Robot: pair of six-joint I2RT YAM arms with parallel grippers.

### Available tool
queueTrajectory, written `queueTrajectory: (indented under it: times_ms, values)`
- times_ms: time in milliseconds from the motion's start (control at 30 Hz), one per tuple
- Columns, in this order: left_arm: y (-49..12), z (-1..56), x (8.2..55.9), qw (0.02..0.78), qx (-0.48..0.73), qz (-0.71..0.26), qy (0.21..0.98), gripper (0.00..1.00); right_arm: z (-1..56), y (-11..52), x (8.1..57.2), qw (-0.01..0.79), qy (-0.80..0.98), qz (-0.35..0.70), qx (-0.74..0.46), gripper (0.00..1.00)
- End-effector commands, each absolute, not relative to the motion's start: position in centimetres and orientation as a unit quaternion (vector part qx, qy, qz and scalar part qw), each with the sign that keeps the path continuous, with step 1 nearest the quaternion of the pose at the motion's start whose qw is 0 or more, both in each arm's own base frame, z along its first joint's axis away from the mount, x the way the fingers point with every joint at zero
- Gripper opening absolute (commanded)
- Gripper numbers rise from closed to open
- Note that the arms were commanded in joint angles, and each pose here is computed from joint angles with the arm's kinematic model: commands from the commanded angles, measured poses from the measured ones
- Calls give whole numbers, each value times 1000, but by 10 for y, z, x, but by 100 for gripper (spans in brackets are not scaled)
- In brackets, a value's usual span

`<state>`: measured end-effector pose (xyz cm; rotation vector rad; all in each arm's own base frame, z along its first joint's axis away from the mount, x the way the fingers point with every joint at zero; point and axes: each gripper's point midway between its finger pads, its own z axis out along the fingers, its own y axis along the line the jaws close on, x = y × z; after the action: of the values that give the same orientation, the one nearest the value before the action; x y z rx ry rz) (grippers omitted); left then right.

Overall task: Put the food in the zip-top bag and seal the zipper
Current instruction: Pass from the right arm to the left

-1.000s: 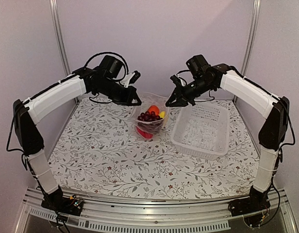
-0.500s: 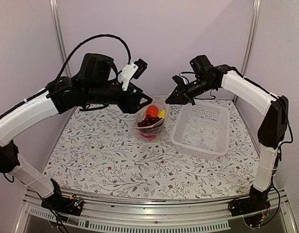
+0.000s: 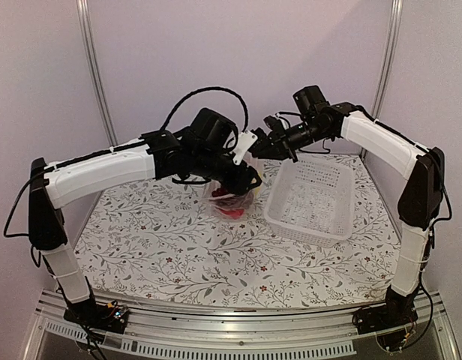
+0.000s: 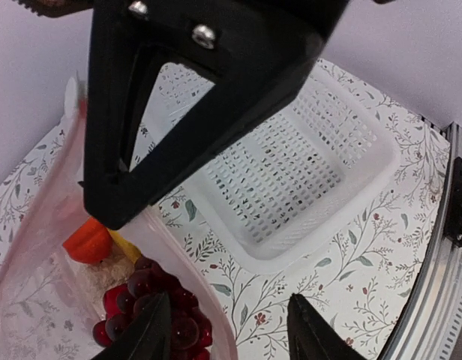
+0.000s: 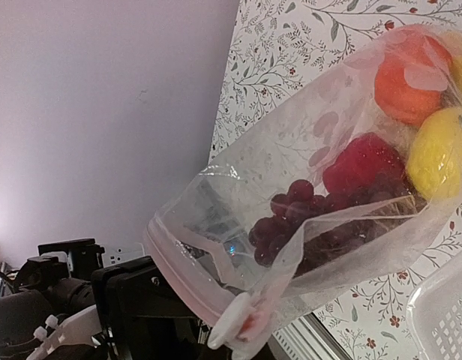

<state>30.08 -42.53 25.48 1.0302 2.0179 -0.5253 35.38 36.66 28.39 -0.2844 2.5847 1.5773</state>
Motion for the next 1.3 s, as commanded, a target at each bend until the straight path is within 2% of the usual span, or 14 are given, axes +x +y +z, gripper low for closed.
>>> queueTrajectory:
  times_ms: [0, 133, 333, 433, 667, 733, 867, 967, 1033, 1100, 1167, 1233, 1267]
  values:
    - [-421, 263, 320, 412, 366, -166, 818, 49, 294, 367, 352, 54, 837, 536, -101, 0]
    - [-415, 258, 330, 418, 353, -139, 825, 42, 293, 366, 349, 55, 837, 535, -101, 1]
    - [-421, 246, 327, 401, 368, -151, 825, 30, 294, 367, 351, 57, 835, 539, -97, 1]
    - [-423, 244, 327, 399, 368, -154, 826, 29, 296, 367, 352, 60, 835, 539, -95, 2]
    - [-423, 234, 335, 395, 360, -136, 834, 39, 299, 366, 353, 63, 834, 540, -91, 2]
    - [-419, 230, 340, 393, 352, -120, 841, 38, 298, 366, 353, 61, 834, 540, -90, 2]
    - [-416, 236, 344, 397, 344, -118, 843, 28, 297, 366, 352, 62, 835, 539, -89, 2]
    - [-415, 245, 343, 403, 345, -125, 838, 12, 296, 366, 352, 60, 835, 539, -89, 4]
    - [-414, 252, 341, 408, 349, -130, 834, 2, 297, 366, 351, 61, 833, 541, -93, 8]
    - [-412, 258, 340, 410, 354, -137, 829, 0, 306, 365, 351, 72, 827, 548, -106, 19]
    - [-408, 266, 337, 413, 361, -144, 824, 0, 317, 361, 351, 89, 819, 553, -126, 35]
    - [-403, 276, 331, 410, 375, -162, 815, 0, 331, 352, 351, 129, 814, 547, -149, 59]
    - [-403, 280, 325, 407, 389, -177, 807, 0, 336, 344, 353, 153, 816, 535, -156, 68]
